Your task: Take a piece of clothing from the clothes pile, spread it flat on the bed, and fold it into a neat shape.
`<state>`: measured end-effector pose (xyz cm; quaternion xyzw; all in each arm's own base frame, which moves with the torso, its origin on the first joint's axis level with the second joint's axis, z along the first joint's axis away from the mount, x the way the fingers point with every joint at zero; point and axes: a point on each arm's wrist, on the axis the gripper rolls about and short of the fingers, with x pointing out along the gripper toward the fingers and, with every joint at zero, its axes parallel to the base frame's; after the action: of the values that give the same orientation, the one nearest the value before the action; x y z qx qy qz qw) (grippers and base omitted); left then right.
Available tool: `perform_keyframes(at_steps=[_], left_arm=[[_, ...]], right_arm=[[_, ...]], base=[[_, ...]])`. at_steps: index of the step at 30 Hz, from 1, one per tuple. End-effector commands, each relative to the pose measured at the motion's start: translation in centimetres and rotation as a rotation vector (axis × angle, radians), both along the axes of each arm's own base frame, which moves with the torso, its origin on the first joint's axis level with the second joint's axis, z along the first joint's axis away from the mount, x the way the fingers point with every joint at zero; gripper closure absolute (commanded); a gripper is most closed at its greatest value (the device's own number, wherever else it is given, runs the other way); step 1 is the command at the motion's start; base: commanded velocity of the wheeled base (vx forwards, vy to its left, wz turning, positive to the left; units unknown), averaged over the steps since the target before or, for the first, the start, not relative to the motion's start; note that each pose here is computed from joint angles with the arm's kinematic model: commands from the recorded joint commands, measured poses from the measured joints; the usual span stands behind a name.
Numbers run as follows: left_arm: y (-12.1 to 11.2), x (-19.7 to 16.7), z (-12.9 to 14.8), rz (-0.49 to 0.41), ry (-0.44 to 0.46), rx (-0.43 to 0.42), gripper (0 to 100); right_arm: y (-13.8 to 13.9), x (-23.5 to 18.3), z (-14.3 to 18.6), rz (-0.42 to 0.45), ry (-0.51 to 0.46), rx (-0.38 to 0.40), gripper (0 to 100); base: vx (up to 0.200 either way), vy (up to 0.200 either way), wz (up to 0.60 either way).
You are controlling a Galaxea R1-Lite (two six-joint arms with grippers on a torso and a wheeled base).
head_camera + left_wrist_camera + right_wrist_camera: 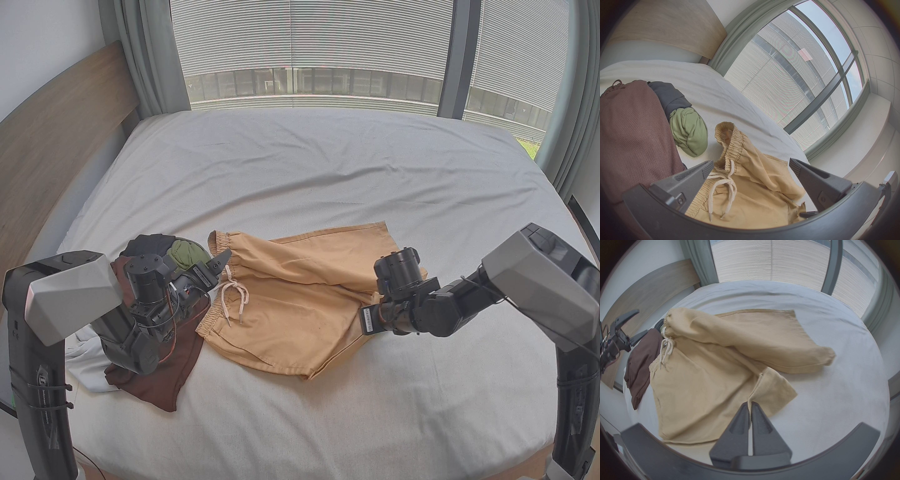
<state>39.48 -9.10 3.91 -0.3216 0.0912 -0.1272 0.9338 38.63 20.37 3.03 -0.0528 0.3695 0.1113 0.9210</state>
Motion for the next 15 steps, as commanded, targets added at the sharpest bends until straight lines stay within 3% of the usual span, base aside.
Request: perform_keyframes(at_steps=[1, 15], left_arm=[[-0.1, 0.0, -0.1, -0.004, 0.003, 0.0, 0], [-0.2, -0.1, -0.1, -0.005, 0.002, 0.0, 0]], right_arm=[[-3.3, -1.0, 2.7, -0.07, -0.029, 0.02, 100], [-5.6, -4.4, 1.2, -0.121, 0.009, -0.019, 100]], base=[[0.0, 0.0, 0.0], [0.0, 0.0, 0.0]])
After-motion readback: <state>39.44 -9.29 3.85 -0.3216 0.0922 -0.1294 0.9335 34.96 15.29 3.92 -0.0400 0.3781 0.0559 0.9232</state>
